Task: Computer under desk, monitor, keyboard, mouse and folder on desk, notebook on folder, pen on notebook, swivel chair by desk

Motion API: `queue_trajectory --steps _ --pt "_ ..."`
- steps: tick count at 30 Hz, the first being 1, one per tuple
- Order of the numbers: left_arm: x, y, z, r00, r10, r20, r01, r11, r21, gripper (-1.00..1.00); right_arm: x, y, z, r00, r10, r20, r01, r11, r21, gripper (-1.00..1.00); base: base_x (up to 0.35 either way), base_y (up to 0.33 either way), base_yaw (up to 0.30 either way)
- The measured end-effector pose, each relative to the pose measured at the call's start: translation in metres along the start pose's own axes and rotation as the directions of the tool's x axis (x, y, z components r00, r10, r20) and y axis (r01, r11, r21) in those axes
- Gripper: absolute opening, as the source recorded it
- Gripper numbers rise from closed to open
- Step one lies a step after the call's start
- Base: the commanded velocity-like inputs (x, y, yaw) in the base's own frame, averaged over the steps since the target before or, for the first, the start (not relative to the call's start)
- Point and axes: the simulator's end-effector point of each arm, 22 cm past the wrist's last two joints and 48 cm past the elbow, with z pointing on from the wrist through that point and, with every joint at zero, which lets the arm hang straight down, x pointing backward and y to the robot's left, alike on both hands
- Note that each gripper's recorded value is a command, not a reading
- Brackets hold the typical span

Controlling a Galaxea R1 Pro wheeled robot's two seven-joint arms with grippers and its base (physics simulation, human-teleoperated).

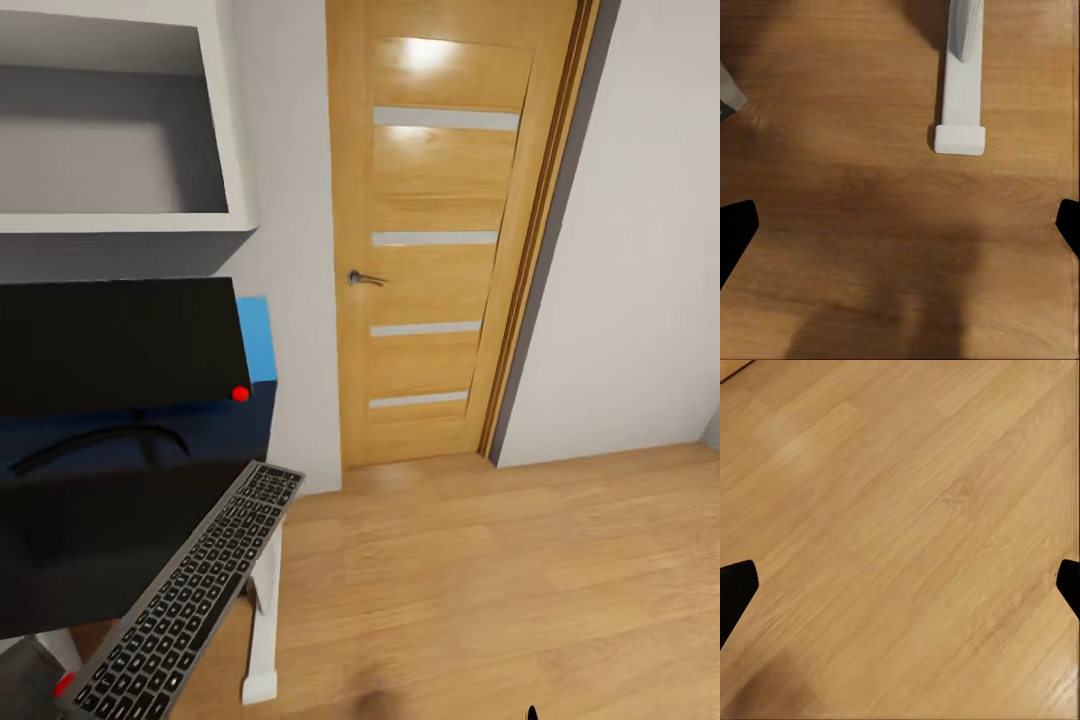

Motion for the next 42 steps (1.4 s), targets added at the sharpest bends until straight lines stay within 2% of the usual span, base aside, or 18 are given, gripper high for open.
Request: queue_trajectory --steps 7,14,20,27,34,42 --pt "0.000 0.000 0.000 1.000 0.000 -0.001 0.000 1.000 -0.001 1.00 0.001 0.000 0.000 1.000 0.000 -0.001 0.000 1.000 0.001 1.00 0.264 -0.236 -0.230" --pt "0.002 0.001 0.000 1.000 0.001 -0.004 -0.001 1.000 -0.001 1.00 0.003 0.002 -0.001 1.000 -0.009 -0.006 0.009 1.000 -0.006 1.00 0.262 -0.240 -0.028" --pt "0.002 0.001 0.000 1.000 0.001 -0.004 -0.001 1.000 -0.002 1.00 0.011 0.014 -0.004 0.997 -0.072 -0.018 0.071 0.996 -0.058 1.00 0.262 -0.240 0.014" --pt "0.002 0.001 0.000 1.000 0.001 -0.004 -0.001 1.000 -0.002 1.00 0.023 0.016 -0.011 0.997 -0.078 -0.024 0.077 0.996 -0.052 1.00 0.262 -0.240 0.194" --pt "0.002 0.001 0.000 1.000 0.001 -0.004 -0.001 1.000 -0.002 1.00 0.021 0.016 -0.020 0.996 -0.081 0.042 0.082 0.996 -0.035 1.00 0.261 -0.240 0.269" --pt "0.002 0.001 0.000 1.000 0.001 -0.004 -0.001 1.000 -0.002 1.00 0.022 0.032 -0.024 0.988 -0.140 0.064 0.145 0.985 -0.092 1.00 0.261 -0.240 0.281"
